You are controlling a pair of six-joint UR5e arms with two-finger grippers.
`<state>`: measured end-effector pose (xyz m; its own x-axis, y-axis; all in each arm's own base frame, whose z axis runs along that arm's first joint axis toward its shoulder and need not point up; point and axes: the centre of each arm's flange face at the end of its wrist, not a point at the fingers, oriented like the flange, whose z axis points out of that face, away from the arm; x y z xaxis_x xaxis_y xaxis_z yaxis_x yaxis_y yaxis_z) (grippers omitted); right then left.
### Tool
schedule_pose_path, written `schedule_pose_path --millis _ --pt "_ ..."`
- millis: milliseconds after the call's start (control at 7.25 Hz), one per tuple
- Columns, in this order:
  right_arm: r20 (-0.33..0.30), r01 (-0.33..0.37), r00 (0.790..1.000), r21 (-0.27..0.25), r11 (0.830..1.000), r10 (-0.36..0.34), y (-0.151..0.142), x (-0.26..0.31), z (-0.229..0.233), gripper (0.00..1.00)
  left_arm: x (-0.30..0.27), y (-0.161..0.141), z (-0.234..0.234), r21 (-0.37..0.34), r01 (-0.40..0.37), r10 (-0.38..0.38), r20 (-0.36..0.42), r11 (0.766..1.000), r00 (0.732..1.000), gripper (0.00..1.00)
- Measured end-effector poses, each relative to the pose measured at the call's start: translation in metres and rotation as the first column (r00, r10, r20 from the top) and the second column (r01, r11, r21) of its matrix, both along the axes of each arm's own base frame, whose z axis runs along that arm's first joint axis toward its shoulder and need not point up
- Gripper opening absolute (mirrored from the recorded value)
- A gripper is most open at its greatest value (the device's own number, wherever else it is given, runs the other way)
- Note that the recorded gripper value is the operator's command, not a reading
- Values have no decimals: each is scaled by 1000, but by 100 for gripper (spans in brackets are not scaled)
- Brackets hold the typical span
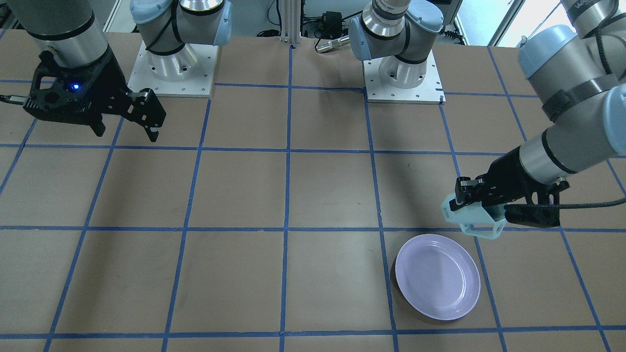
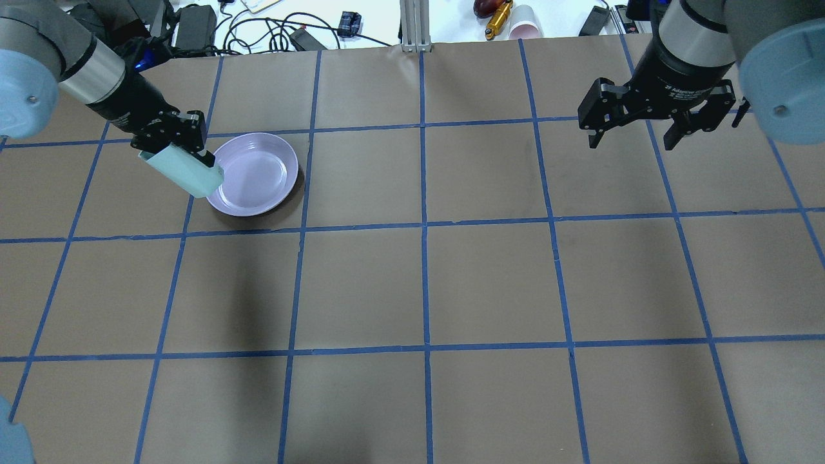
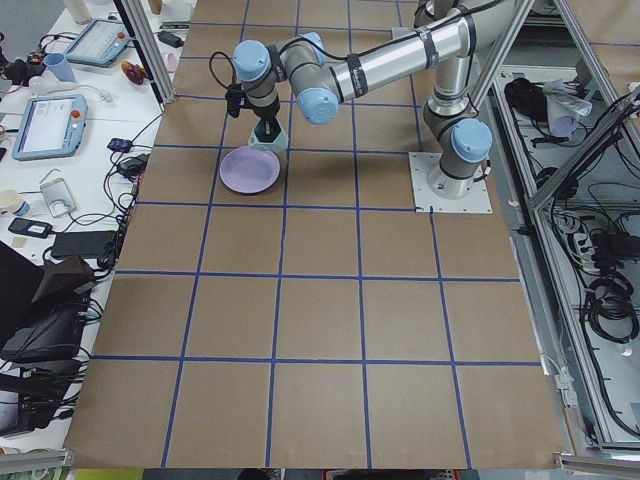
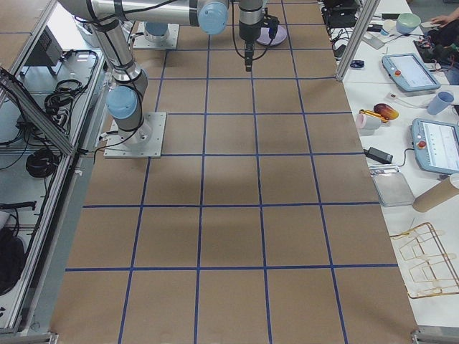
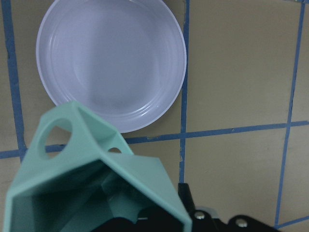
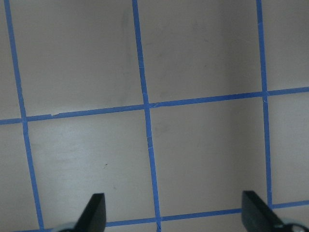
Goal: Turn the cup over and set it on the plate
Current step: 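Rotate the left gripper to turn the mug upright above the plate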
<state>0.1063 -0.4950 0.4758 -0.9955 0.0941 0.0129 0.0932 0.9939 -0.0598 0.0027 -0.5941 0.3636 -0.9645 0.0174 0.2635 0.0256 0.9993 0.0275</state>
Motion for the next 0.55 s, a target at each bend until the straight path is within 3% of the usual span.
schedule_pose_path --millis 276,552 --pt "-1 0 1000 0 1000 0 0 0 0 100 -31 -9 -10 -53 67 -61 113 996 992 0" --pt "0 0 1000 0 1000 0 0 0 0 100 -43 -11 -27 -123 106 -86 162 987 983 0"
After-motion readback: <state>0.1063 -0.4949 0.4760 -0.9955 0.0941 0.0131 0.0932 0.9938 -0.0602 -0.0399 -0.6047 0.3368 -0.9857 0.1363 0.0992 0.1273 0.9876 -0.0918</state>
